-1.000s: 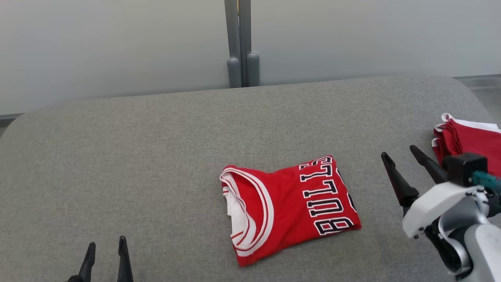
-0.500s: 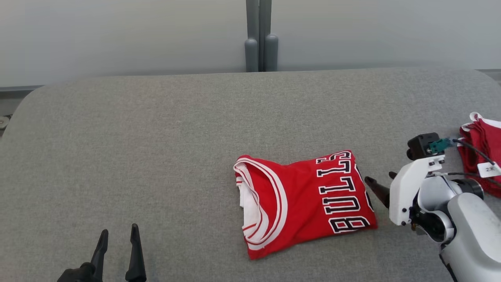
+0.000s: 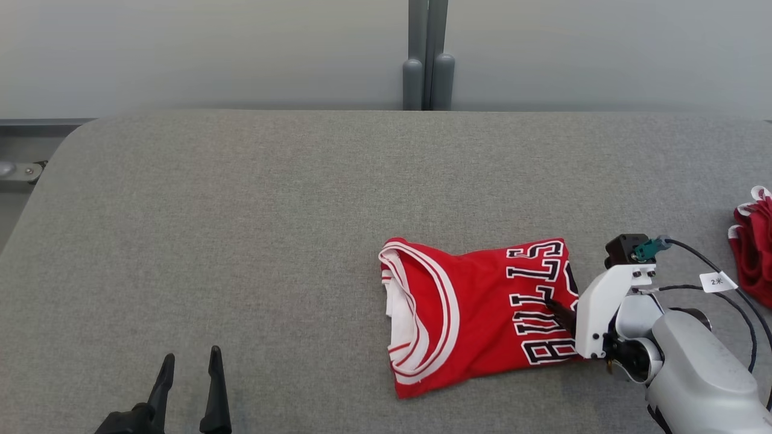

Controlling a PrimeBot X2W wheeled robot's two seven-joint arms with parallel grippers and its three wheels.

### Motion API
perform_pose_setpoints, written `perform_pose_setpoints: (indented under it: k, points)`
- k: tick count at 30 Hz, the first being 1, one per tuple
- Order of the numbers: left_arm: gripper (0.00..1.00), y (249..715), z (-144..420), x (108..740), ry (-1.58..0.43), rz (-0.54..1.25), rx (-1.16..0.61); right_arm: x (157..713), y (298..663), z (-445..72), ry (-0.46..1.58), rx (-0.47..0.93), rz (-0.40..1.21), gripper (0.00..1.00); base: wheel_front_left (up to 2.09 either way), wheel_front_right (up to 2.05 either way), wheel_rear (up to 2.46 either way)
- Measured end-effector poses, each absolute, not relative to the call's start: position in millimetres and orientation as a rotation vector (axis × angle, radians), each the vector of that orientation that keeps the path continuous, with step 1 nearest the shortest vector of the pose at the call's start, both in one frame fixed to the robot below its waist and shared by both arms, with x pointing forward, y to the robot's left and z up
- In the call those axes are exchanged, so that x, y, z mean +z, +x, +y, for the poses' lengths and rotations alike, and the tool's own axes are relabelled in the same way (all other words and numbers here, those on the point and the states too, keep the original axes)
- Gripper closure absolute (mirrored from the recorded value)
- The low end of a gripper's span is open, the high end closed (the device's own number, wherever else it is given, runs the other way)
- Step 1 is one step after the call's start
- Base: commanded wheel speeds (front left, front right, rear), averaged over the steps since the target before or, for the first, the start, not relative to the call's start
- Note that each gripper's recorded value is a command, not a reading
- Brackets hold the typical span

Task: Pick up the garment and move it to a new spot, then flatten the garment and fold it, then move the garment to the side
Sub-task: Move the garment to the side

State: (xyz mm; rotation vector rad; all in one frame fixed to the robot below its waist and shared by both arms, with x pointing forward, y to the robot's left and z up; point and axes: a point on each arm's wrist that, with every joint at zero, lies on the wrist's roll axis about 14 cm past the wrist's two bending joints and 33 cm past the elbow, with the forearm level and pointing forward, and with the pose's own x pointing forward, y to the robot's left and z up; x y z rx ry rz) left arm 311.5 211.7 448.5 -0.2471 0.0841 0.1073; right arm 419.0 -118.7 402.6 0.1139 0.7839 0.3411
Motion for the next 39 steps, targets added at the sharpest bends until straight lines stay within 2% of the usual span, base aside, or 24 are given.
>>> perform_pose_setpoints:
  k: [1,2,3,4,15,21,31,39]
  points:
    - [0.00,311.4,211.4,448.5,-0.247,0.084,0.107,402.8,419.8,-115.3,0.127,0.346,0.779,0.27,0.00,0.00,0.00]
    - [0.00,311.9,210.8,448.9,-0.248,0.083,0.104,403.7,421.3,-113.4,0.136,0.348,0.771,0.67,0.00,0.00,0.00]
    - [0.00,312.7,210.4,449.3,-0.247,0.082,0.103,405.1,423.2,-112.2,0.148,0.347,0.760,0.96,0.00,0.00,0.00]
    - [0.00,313.6,209.9,449.7,-0.248,0.081,0.100,406.1,424.2,-111.1,0.156,0.349,0.754,1.00,0.00,0.00,0.00]
    - [0.00,330.8,187.0,448.8,-0.244,0.092,0.017,438.4,432.6,-122.2,0.164,0.358,0.632,1.00,0.00,0.00,0.00]
    - [0.00,355.6,151.1,453.8,-0.248,0.086,-0.100,473.0,438.9,-170.3,0.121,0.284,0.535,1.00,0.00,0.00,0.00]
    - [0.00,396.2,75.4,461.5,-0.267,0.077,-0.319,542.0,438.5,-275.8,0.059,0.076,0.363,1.00,0.00,0.00,0.00]
    - [0.00,404.5,52.5,434.7,-0.272,0.154,-0.378,555.6,446.3,-319.5,0.059,-0.022,0.325,1.00,0.00,0.00,0.00]
